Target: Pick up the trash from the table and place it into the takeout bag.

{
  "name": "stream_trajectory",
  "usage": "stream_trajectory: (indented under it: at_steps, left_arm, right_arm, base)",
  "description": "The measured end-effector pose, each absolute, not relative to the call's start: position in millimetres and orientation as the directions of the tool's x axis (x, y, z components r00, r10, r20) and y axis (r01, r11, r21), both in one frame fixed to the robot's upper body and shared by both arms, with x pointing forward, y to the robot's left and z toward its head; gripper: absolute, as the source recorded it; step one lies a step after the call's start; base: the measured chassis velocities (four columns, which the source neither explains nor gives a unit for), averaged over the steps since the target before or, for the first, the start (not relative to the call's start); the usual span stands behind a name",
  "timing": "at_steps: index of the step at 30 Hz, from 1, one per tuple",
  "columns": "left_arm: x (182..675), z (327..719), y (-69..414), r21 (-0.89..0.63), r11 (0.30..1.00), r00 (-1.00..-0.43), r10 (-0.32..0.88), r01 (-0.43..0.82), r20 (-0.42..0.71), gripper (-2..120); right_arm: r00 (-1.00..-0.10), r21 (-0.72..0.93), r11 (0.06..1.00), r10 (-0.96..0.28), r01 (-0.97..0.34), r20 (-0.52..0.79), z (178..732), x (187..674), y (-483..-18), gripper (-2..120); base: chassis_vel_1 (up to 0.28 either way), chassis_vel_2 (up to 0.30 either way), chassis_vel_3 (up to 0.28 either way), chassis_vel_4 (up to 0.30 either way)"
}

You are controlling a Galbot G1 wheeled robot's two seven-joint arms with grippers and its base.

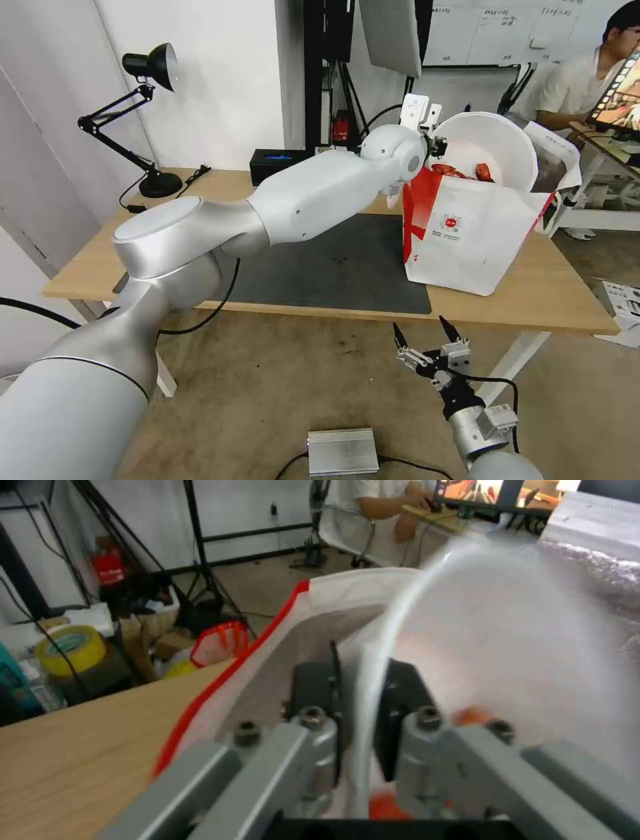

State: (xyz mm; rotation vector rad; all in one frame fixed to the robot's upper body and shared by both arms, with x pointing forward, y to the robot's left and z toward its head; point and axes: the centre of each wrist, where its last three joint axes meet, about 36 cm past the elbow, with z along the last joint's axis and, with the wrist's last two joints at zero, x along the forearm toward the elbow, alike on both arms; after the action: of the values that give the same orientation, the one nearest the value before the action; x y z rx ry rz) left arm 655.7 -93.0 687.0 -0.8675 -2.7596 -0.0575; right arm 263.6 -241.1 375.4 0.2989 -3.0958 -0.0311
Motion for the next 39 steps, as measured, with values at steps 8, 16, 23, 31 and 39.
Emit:
stream_trajectory:
  at_steps: [8, 16, 23, 31, 39]
  left_arm:
    - [651, 694, -93, -0.028, 0.824, -0.797, 0.556, 0.566, 0.235, 49]
    - [648, 702, -85, -0.033, 0.829, -0.806, 0.551, 0.558, 0.216, 72]
    - [642, 702, -50, -0.035, 0.842, -0.831, 0.537, 0.538, 0.147, 97]
    - [622, 659, 19, 0.084, 0.856, -0.855, 0.515, 0.510, -0.063, 100]
    - [590, 603, 118, 0.092, 0.896, -0.878, 0.443, 0.434, -0.181, 100]
  right_arm:
    - [-0.981, 0.023, 0.981, -0.192, -0.191, 0.029, 375, 264, -241, 100]
    - [-0.981, 0.023, 0.981, -0.192, -0.191, 0.029, 375, 264, -241, 100]
    - [-0.981, 0.023, 0.981, -0.192, -0.191, 0.029, 375, 264, -241, 100]
    - [-0.981, 0.023, 0.981, -0.192, -0.191, 0.029, 375, 264, -241, 100]
    - [-0.981, 0.023, 0.981, -0.192, -0.191, 0.029, 375, 264, -241, 100]
  base:
    - [0.000, 0.000, 0.000, 0.000]
    - [0.000, 0.000, 0.000, 0.000]
    - [0.000, 0.000, 0.000, 0.000]
    - [0.000, 0.000, 0.000, 0.000]
    - [0.000, 0.000, 0.000, 0.000]
